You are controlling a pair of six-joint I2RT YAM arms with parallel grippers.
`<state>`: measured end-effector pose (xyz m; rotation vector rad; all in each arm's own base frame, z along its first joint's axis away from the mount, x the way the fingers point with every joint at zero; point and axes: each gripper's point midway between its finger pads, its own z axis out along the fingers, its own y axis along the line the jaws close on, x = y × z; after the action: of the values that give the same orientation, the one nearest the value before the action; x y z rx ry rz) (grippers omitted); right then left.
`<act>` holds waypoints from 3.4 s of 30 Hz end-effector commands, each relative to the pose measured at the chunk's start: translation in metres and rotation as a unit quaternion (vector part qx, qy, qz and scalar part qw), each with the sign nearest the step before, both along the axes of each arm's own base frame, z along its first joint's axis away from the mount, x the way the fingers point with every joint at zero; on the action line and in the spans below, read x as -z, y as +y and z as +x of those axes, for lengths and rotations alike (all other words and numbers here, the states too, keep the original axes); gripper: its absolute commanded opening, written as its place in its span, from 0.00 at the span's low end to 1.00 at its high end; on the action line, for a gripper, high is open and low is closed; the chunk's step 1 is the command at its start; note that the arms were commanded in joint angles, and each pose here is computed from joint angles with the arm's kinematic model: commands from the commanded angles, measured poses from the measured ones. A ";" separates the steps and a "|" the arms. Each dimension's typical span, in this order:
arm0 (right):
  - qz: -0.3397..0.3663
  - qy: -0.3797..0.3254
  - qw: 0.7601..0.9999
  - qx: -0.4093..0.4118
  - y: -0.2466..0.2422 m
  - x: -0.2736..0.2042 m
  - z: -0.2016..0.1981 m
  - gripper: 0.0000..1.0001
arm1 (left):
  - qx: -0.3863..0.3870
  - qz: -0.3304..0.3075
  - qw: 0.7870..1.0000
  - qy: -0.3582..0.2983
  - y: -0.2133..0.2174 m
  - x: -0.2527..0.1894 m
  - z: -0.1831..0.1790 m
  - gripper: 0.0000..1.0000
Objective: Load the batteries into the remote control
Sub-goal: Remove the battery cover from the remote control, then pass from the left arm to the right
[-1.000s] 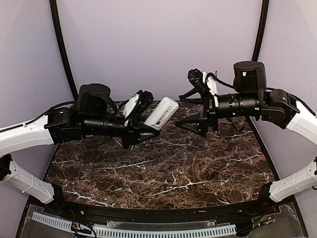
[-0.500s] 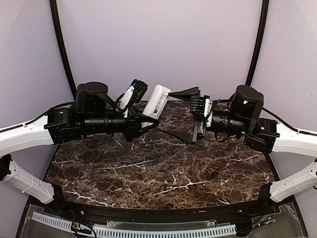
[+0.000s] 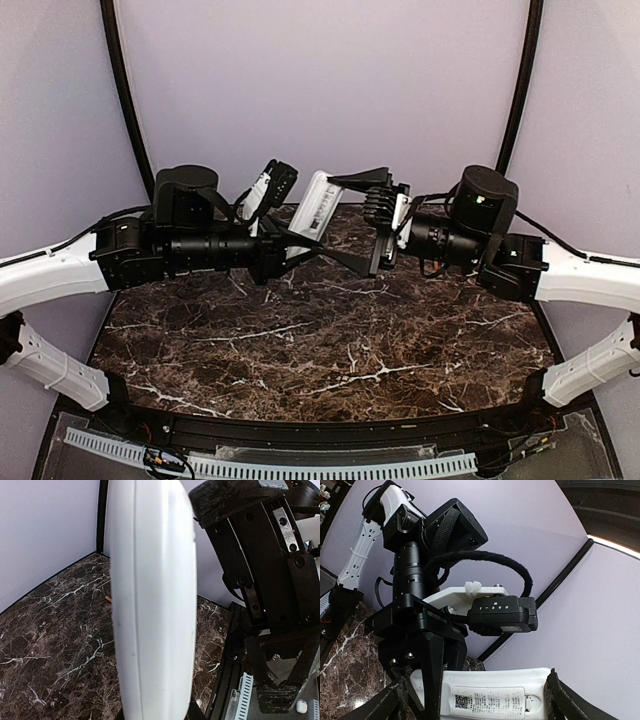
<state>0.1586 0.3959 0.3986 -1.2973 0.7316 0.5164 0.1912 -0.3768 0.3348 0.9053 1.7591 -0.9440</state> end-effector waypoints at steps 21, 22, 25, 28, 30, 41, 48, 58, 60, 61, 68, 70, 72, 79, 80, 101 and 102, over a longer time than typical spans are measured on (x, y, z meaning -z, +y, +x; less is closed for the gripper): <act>-0.067 0.062 0.995 0.034 0.013 0.039 0.018 0.64 | -0.007 -0.018 1.000 -0.002 0.003 -0.007 0.005 0.00; -0.064 0.065 0.995 0.036 0.013 0.040 0.019 0.62 | -0.009 -0.015 1.000 0.002 0.003 -0.005 0.005 0.00; -0.052 0.070 0.995 0.043 0.010 0.039 0.021 0.56 | -0.012 -0.011 1.000 0.007 0.004 0.000 0.008 0.00; -0.043 0.073 0.995 0.047 0.008 0.035 0.023 0.51 | -0.010 -0.011 1.000 0.011 0.004 0.001 0.008 0.00; -0.040 0.076 0.995 0.046 0.008 0.035 0.024 0.48 | -0.011 -0.011 1.000 0.015 0.004 0.003 0.010 0.00; -0.048 0.102 0.993 0.039 0.014 0.047 0.031 0.33 | -0.017 -0.010 0.999 0.042 0.008 0.015 0.016 0.00; -0.080 0.132 0.988 0.026 0.024 0.085 0.047 0.33 | -0.063 0.031 0.996 0.050 0.022 0.045 0.039 0.00; -0.124 0.180 0.976 -0.004 0.040 0.150 0.055 0.32 | -0.107 0.104 0.987 0.052 0.040 0.099 0.073 0.00; -0.134 0.195 0.971 -0.001 0.041 0.166 0.059 0.32 | -0.112 0.122 0.985 0.054 0.042 0.112 0.078 0.00; -0.139 0.203 0.969 0.001 0.042 0.173 0.060 0.31 | -0.115 0.133 0.983 0.058 0.043 0.120 0.081 0.00; -0.171 0.238 0.956 0.005 0.039 0.212 0.064 0.29 | -0.128 0.187 0.972 0.068 0.052 0.155 0.096 0.00; -0.175 0.242 0.954 0.008 0.036 0.216 0.064 0.29 | -0.131 0.200 0.968 0.069 0.055 0.164 0.099 0.00; -0.178 0.247 0.952 0.006 0.034 0.217 0.063 0.30 | -0.130 0.219 0.964 0.074 0.059 0.175 0.100 0.00; -0.166 0.253 0.953 0.001 0.027 0.186 0.056 0.34 | -0.140 0.239 0.957 0.084 0.065 0.188 0.103 0.00; -0.165 0.249 0.954 0.001 0.025 0.180 0.055 0.35 | -0.139 0.237 0.958 0.082 0.065 0.186 0.103 0.00; -0.312 -0.292 0.896 0.123 0.032 0.147 0.068 0.96 | 0.060 0.170 0.973 0.145 0.047 0.138 0.020 0.00; -0.311 -0.299 0.893 0.126 0.035 0.145 0.069 0.96 | 0.065 0.169 0.972 0.152 0.046 0.138 0.017 0.00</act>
<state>0.2058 0.4204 0.2376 -1.8470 0.6763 -0.0964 0.2255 -0.3301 0.1855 1.1060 2.1863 -0.8208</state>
